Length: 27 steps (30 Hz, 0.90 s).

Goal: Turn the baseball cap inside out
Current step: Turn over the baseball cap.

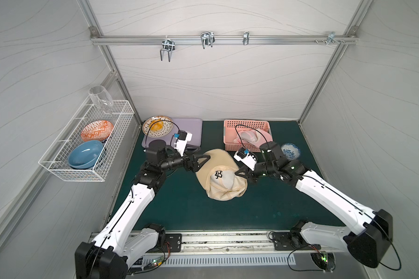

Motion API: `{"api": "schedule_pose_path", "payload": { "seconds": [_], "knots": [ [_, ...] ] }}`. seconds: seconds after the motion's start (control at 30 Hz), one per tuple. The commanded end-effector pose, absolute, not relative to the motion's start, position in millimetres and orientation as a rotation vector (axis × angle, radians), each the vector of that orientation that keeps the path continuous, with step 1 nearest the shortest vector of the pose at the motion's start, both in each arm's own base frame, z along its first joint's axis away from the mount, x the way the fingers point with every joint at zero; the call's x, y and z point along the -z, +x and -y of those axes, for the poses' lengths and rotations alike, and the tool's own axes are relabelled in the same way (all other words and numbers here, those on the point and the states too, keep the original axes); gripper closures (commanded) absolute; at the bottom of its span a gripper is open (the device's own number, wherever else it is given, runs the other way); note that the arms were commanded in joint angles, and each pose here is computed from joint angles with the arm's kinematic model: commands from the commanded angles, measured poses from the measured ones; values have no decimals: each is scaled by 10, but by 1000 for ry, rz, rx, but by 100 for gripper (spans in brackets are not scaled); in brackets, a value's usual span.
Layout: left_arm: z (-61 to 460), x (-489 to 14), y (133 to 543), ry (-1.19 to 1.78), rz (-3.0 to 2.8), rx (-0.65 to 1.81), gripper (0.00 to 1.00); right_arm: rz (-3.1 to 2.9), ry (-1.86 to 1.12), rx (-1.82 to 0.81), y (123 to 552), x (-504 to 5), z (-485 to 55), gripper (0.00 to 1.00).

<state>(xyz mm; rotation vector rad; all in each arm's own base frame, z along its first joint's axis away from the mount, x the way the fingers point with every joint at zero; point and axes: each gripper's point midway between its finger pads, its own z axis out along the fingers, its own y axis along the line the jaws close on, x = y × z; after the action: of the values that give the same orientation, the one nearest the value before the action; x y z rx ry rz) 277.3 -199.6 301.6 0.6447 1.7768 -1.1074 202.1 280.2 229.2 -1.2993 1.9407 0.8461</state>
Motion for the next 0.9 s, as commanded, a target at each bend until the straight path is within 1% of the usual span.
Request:
{"api": "schedule_pose_path", "payload": {
  "seconds": [0.0,0.1,0.2,0.23,0.3,0.33,0.37,0.4,0.43,0.5,0.53,0.57,0.6,0.67,0.7,0.73,0.8,0.87],
  "knots": [
    [2051,-3156,2762,752,-1707,1117,0,-1874,-1316,-912,1935,-2526,-2837,100],
    [2123,-3082,2722,791,-1717,1196,0,-1882,-1316,-894,1957,-2515,-2831,100],
    [2222,-3043,2647,839,-1721,1252,3,-1900,-1310,-860,2014,-2482,-2825,100],
    [2258,-3018,2618,855,-1728,1264,5,-1907,-1307,-851,2036,-2468,-2824,100],
    [2306,-2978,2579,879,-1736,1282,13,-1917,-1302,-834,2074,-2453,-2829,100],
    [2326,-2967,2566,886,-1738,1299,20,-1927,-1296,-824,2101,-2439,-2830,100],
    [2337,-2966,2562,884,-1744,1318,30,-1940,-1290,-814,2128,-2416,-2831,100],
    [2349,-2964,2569,878,-1751,1332,48,-1955,-1284,-807,2153,-2387,-2830,100],
    [2356,-2955,2587,865,-1763,1341,62,-1968,-1280,-800,2174,-2359,-2834,100],
    [2355,-2947,2660,814,-1793,1336,86,-2000,-1248,-779,2240,-2303,-2822,100],
    [2353,-2948,2690,783,-1808,1334,95,-2012,-1237,-774,2259,-2271,-2816,97],
    [2347,-2965,2707,761,-1811,1332,100,-2027,-1216,-766,2286,-2236,-2799,83],
    [2344,-2999,2704,747,-1805,1339,100,-2033,-1189,-757,2317,-2218,-2783,70],
    [2331,-3106,2685,728,-1771,1337,100,-2032,-1143,-777,2347,-2204,-2751,50],
    [2325,-3156,2672,720,-1759,1338,100,-2031,-1123,-800,2343,-2194,-2732,45],
    [2316,-3206,2659,709,-1750,1336,100,-2021,-1109,-825,2331,-2212,-2725,42],
    [2296,-3279,2672,663,-1758,1329,100,-2005,-1091,-826,2328,-2221,-2694,38],
    [2266,-3273,2741,573,-1800,1312,100,-2020,-1035,-813,2343,-2214,-2645,38]
  ]
}}
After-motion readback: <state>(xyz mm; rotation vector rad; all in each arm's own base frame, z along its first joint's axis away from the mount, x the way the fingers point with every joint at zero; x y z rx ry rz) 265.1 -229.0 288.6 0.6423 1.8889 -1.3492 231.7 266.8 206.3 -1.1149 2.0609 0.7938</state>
